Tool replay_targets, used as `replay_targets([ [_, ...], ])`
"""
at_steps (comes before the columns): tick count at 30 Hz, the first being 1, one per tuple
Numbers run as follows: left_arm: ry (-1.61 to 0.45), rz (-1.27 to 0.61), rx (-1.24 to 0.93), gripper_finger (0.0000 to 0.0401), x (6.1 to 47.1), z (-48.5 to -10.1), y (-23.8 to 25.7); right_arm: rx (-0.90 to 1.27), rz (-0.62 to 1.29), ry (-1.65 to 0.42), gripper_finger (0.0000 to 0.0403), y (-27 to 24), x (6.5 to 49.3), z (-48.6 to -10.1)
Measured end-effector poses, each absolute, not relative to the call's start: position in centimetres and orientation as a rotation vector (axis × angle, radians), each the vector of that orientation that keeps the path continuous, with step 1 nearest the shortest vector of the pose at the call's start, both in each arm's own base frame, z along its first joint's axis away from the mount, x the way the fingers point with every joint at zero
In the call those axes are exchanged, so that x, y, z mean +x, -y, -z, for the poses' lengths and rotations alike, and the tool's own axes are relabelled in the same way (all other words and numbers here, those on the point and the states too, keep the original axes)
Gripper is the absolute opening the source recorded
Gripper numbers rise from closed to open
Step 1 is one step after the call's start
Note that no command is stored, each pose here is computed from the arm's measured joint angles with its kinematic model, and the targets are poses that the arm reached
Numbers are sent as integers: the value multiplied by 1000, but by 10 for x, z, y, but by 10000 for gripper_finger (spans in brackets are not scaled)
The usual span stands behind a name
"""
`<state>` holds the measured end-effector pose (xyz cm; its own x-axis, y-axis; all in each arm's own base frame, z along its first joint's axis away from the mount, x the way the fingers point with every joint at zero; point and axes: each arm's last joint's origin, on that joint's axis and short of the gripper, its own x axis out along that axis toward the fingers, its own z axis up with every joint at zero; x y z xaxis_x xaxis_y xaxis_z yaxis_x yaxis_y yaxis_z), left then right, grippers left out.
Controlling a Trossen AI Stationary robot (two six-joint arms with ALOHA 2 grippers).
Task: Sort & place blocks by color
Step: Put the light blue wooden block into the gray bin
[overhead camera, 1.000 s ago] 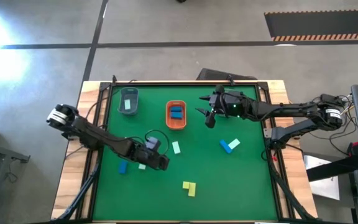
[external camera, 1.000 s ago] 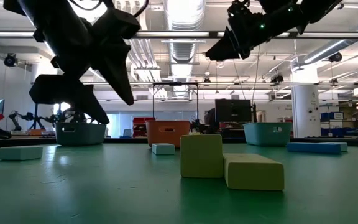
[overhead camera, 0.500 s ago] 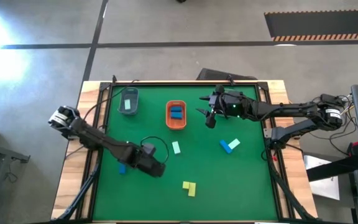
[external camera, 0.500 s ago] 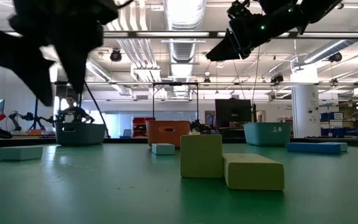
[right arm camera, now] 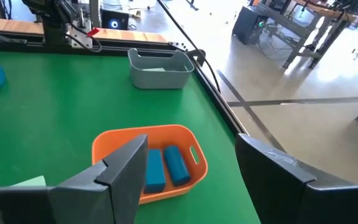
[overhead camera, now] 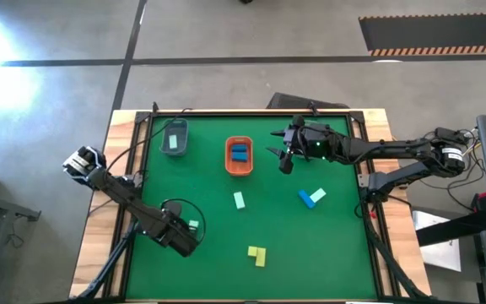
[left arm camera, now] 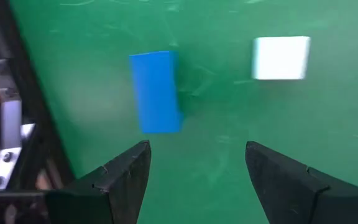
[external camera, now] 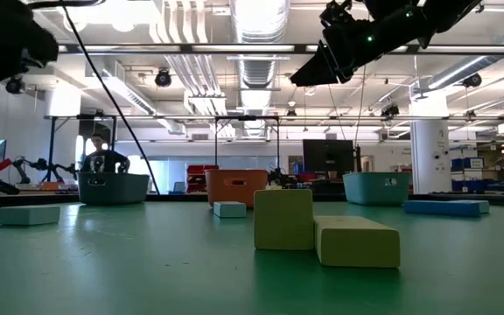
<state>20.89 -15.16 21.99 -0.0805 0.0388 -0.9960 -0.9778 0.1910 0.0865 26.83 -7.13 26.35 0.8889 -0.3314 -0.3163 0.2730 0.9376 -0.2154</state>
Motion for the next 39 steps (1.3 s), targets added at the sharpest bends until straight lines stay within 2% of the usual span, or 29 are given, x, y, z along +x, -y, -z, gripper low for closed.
replay_targets([
  [18, -1341, -1178, -963, 246, 201, -200, 146, -162, 314, -376, 233, 71, 268, -261],
  [24, -1222, -1119, -1030, 246, 216, -206, 144, -154, 315, -380, 233, 71, 268, -261],
  [30, -1035, -932, -1052, 246, 244, -206, 141, -153, 315, -388, 233, 71, 267, -260],
  [39, -1075, -979, -963, 246, 261, -180, 134, -162, 314, -393, 233, 71, 267, -260],
])
